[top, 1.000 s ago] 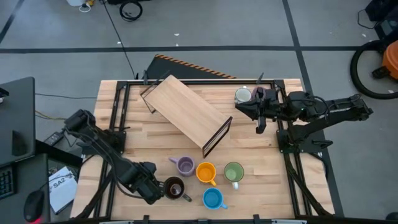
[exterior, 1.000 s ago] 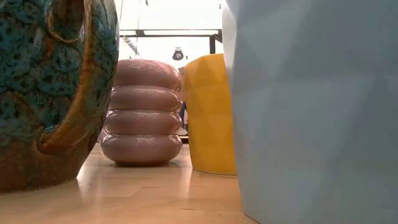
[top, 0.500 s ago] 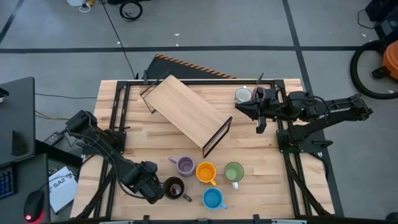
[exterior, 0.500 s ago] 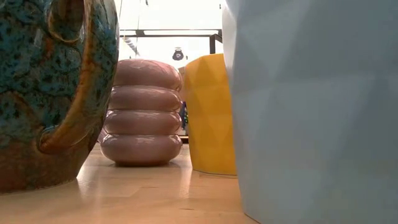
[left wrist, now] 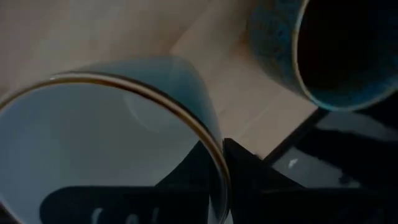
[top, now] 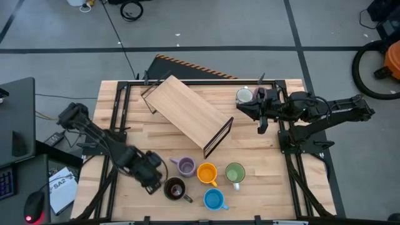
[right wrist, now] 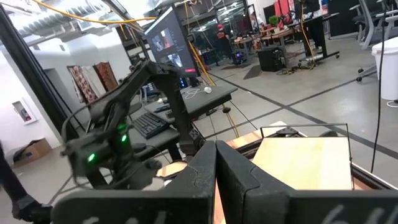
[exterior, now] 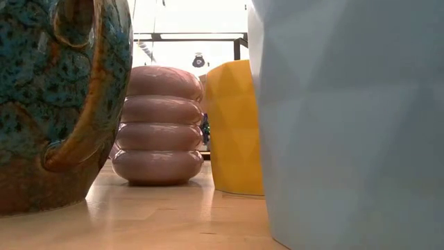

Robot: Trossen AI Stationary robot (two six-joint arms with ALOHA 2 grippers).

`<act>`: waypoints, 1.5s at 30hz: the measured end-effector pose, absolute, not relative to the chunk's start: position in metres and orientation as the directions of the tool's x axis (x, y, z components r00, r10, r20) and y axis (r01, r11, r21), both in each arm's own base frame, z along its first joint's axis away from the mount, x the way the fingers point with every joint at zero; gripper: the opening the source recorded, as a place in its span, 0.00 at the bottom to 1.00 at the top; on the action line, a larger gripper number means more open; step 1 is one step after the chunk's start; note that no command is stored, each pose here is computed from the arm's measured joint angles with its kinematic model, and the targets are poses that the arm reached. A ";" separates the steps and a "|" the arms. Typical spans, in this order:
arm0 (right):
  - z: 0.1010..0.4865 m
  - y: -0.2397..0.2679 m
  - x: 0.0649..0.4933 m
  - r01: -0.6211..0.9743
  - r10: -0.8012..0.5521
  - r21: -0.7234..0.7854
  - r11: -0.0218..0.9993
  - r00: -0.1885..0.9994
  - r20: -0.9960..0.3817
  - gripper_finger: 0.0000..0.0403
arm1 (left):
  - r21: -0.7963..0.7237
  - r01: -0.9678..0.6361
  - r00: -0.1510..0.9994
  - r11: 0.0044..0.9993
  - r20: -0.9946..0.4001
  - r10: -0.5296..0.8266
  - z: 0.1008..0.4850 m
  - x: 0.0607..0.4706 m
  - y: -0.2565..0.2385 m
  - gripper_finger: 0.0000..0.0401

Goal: Place coffee mugs
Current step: Put the light blue mug on the shelf

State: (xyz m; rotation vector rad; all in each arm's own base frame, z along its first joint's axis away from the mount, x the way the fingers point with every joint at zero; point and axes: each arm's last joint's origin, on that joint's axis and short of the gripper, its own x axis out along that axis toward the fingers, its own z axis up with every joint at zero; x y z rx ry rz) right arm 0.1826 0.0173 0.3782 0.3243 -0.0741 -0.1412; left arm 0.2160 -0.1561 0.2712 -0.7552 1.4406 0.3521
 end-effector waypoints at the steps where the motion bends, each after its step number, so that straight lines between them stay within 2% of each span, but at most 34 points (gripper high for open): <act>1: 0.378 0.017 0.183 0.126 -0.150 0.323 0.938 0.987 0.050 0.04 | -0.246 -0.635 0.124 0.733 -0.968 -0.217 0.276 0.213 -0.149 0.08; 5: 0.378 0.017 0.183 0.125 -0.150 0.328 0.936 0.988 0.050 0.04 | -0.238 -0.596 0.132 0.766 -0.971 -0.200 0.293 0.203 -0.121 0.08; 11: 0.374 0.018 0.189 0.133 -0.151 0.325 0.936 0.988 0.029 0.04 | -0.319 -0.403 0.277 0.858 -0.936 -0.219 0.317 0.195 -0.089 0.08; 14: 0.371 0.019 0.193 0.138 -0.151 0.338 0.931 0.988 0.012 0.04 | -0.310 -0.302 0.341 0.901 -0.918 -0.202 0.335 0.192 -0.074 0.08; 17: 0.370 0.019 0.197 0.142 -0.154 0.336 0.931 0.988 0.008 0.04 | -0.229 -0.161 0.429 0.960 -0.892 -0.141 0.360 0.187 -0.062 0.08; 21: 0.373 0.018 0.201 0.168 -0.197 0.350 0.922 0.979 0.049 0.04 | 0.039 -0.023 0.542 0.999 -0.839 0.045 0.392 0.184 -0.047 0.08; 25: 0.375 0.014 0.205 0.229 -0.279 0.367 0.902 0.956 0.088 0.04 | 0.353 0.071 0.597 0.933 -0.764 0.244 0.407 0.185 -0.031 0.08; 28: 0.379 0.010 0.207 0.256 -0.330 0.389 0.885 0.934 0.135 0.04 | 0.478 0.175 0.560 0.861 -0.767 0.312 0.404 0.188 -0.014 0.08; 33: 0.382 0.002 0.214 0.266 -0.378 0.437 0.859 0.906 0.191 0.04 | 0.532 0.385 0.531 0.754 -0.796 0.291 0.392 0.196 0.016 0.08; 36: 0.380 -0.001 0.218 0.268 -0.392 0.472 0.840 0.900 0.188 0.04 | 0.554 0.458 0.523 0.696 -0.800 0.292 0.389 0.197 0.036 0.08; 40: 0.377 -0.003 0.223 0.259 -0.401 0.520 0.814 0.898 0.180 0.04 | 0.521 0.499 0.485 0.693 -0.830 0.275 0.381 0.198 0.065 0.08; 45: 0.378 -0.003 0.229 0.233 -0.401 0.541 0.808 0.891 0.214 0.04 | 0.535 0.508 0.446 0.675 -0.834 0.324 0.370 0.209 0.101 0.08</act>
